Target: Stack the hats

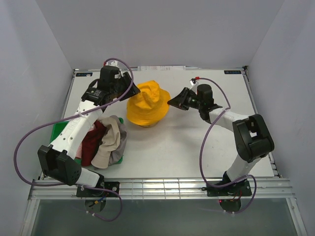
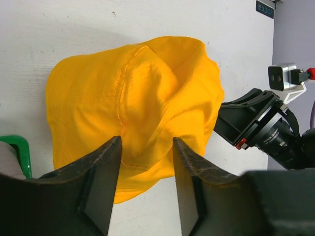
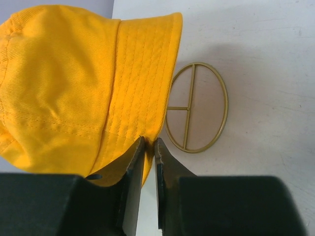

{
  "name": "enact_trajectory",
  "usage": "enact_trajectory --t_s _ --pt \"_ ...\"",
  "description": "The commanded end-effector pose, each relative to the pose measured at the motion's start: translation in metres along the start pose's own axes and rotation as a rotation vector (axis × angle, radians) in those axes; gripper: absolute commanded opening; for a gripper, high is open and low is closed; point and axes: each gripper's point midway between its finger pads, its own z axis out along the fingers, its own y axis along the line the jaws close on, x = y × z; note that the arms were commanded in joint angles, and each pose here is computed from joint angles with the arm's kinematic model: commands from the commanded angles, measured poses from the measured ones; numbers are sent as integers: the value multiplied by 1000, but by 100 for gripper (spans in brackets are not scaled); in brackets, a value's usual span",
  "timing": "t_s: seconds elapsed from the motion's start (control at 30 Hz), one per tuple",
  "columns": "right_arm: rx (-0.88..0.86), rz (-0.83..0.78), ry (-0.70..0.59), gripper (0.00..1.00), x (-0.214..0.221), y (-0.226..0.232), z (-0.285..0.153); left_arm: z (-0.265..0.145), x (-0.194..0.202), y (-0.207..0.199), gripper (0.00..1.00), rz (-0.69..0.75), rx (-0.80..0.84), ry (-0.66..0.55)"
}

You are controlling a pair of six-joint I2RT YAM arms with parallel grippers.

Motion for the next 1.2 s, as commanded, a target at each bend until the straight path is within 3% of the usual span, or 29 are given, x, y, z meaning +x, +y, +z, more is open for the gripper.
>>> enact_trajectory --t_s 0.0,0.13,0.37,0.47,0.53,0.63,1.0,1.17 --pt "-25 -72 3 18 -9 9 7 -17 -3 -1 53 19 18 -36" --pt "-10 -104 27 14 -10 4 13 -17 5 3 36 18 18 -25" --pt "14 -154 49 12 -15 -3 23 -20 11 8 35 20 15 -21" --pt "23 -173 61 12 -18 -5 28 -20 11 9 43 21 10 -22" --pt "35 -174 72 11 -19 -8 30 -22 8 8 55 22 11 -33" --pt "40 -164 82 10 -18 -12 32 -24 4 8 62 27 5 -45" --pt "67 -97 123 10 -9 -19 32 -27 -18 2 66 32 -10 -74" --pt "54 -108 111 27 -16 -6 26 -39 -25 12 70 25 -66 -107"
